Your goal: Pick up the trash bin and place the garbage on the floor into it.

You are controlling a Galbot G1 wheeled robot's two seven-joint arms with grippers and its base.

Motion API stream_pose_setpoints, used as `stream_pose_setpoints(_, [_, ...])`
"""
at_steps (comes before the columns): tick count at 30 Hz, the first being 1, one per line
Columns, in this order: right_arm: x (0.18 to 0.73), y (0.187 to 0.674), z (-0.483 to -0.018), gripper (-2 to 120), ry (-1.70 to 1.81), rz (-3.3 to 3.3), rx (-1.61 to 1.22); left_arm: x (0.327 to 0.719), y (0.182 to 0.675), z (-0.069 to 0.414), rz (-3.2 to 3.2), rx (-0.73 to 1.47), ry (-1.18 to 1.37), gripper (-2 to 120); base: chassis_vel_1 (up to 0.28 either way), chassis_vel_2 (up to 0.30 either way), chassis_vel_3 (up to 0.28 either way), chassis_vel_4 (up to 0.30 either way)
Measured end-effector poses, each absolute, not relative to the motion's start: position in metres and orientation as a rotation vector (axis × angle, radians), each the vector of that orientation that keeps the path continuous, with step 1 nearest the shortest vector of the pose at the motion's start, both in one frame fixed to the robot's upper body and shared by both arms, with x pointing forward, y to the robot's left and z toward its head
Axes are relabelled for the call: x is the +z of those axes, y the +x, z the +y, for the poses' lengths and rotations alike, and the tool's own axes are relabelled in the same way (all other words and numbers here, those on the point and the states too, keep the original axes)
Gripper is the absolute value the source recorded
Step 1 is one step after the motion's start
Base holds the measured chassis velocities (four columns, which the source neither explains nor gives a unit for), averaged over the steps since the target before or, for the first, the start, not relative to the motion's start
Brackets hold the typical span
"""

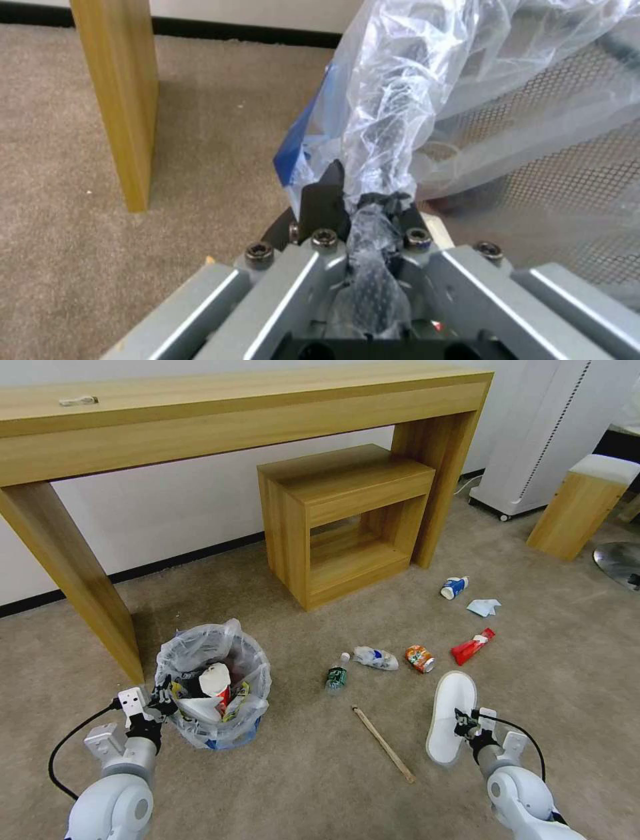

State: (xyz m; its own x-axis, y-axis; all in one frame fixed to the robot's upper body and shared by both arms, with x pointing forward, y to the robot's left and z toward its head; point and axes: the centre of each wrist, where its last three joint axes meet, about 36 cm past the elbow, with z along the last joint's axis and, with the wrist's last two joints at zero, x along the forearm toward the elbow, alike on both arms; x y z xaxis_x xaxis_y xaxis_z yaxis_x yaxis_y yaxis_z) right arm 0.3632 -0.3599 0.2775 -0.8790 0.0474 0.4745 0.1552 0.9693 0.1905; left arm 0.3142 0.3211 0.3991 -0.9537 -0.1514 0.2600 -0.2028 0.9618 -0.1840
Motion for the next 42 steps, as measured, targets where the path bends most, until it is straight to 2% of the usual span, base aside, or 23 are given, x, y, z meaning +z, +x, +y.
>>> stream_pose_setpoints(14, [0.309, 0.37, -0.343, 0, 0.043, -2.87, -0.364, 0.393, 0.313, 0.313, -2.857, 0.272, 0.213, 1, 0.0, 0.0, 0.0, 0.0])
stream_pose_setpoints(17, [0.351, 0.377, -0.333, 0, 0.175, -2.989, -0.363, 0.391, 0.311, 0.31, -2.849, 0.252, 0.18, 1, 0.0, 0.0, 0.0, 0.0])
stream_pose_setpoints(21, [0.369, 0.38, -0.328, 0, 0.239, -3.037, -0.368, 0.39, 0.311, 0.31, -2.839, 0.244, 0.167, 1, 0.0, 0.0, 0.0, 0.0])
stream_pose_setpoints(42, [0.429, 0.393, -0.297, 0, 0.584, -3.151, -0.397, 0.39, 0.305, 0.302, -2.78, 0.246, 0.095, 1, 0.0, 0.0, 0.0, 0.0])
